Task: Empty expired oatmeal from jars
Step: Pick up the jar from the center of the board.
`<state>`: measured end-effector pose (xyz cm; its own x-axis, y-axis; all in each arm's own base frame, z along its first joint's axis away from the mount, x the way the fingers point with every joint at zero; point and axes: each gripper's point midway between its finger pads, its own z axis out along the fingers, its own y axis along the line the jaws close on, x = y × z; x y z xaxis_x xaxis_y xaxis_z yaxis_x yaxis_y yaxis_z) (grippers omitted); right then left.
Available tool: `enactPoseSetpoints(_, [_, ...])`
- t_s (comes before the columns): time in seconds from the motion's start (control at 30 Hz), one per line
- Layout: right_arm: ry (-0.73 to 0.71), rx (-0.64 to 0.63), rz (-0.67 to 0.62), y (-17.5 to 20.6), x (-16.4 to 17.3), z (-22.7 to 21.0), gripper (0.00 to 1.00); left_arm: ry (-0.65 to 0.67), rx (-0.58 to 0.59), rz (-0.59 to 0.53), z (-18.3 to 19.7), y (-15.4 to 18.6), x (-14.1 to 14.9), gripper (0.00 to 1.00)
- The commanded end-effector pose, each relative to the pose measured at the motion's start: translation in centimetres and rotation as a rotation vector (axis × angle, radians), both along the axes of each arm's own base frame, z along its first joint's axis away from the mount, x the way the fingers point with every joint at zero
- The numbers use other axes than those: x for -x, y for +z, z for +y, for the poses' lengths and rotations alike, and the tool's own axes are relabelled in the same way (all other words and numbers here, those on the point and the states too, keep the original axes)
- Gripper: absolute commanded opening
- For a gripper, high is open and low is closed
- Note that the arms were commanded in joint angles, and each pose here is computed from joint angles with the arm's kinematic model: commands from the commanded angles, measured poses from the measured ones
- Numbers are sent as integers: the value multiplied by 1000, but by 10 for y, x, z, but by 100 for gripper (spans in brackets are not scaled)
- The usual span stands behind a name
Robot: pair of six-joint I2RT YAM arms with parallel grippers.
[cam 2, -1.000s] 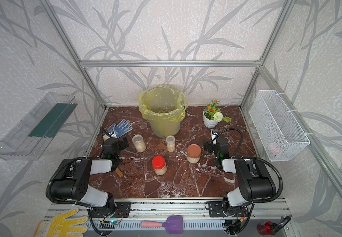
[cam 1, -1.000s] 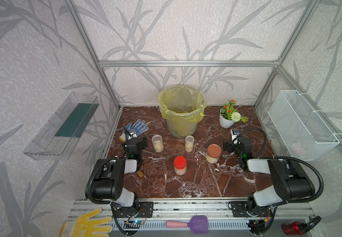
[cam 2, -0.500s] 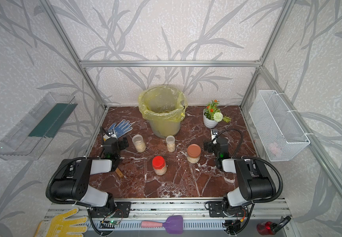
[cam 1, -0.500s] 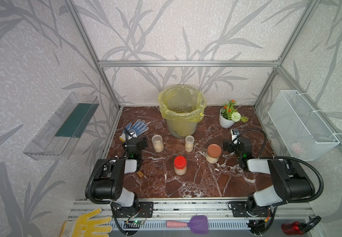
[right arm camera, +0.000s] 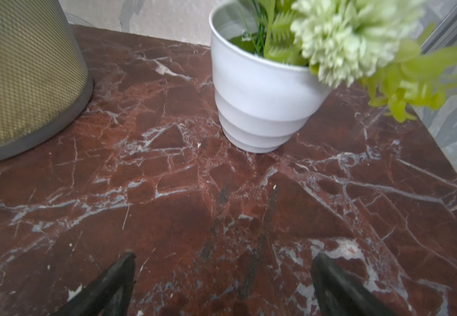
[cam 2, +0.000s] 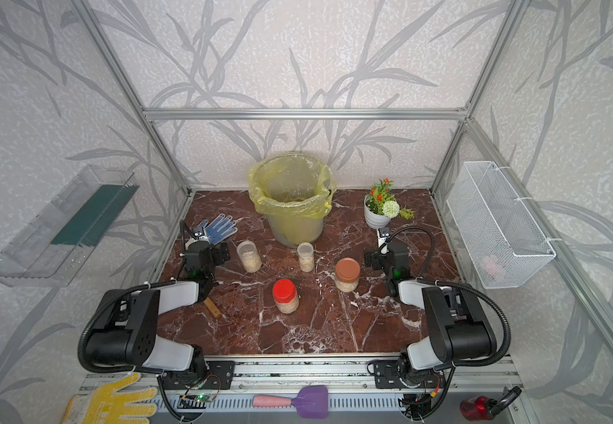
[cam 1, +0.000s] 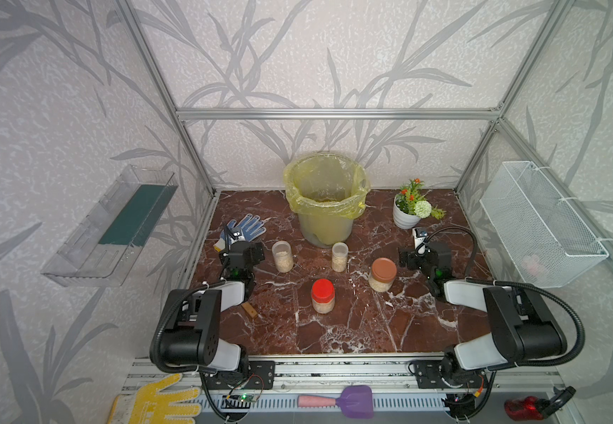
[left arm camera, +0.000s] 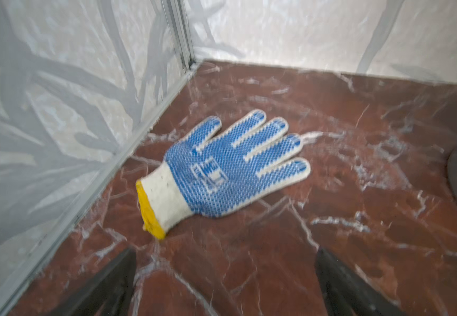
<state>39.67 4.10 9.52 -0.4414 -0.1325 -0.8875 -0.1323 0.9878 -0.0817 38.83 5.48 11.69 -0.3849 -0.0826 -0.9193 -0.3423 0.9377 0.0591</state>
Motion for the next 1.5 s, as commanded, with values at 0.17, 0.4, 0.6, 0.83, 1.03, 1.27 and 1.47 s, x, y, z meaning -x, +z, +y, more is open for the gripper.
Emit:
enactPoseSetpoints(0.17, [6, -50, 84, 48, 11, 5, 99, 129, 49, 101, 14, 34, 29, 99])
enactPoseSetpoints(0.4, [75, -186, 275, 63, 48, 28, 99, 249, 270, 113, 11, 48, 78, 99])
enactPoseSetpoints(0.6, [86, -242, 351, 72, 89, 45, 99, 275, 398, 84, 5, 60, 128, 99])
enactPoseSetpoints(0.83, [119, -241, 404, 79, 135, 68, 99, 210, 570, -51, -13, 65, 172, 99])
enactPoseSetpoints(1.03, [95, -244, 463, 78, 159, 72, 99, 98, 638, -56, -33, 62, 173, 99])
enactPoseSetpoints(1.27, [147, -173, 512, 65, 169, 93, 99, 16, 602, -24, -43, 68, 157, 99])
enactPoseSetpoints(1.47, [174, -68, 561, 52, 162, 111, 99, -62, 619, 34, -58, 59, 137, 99])
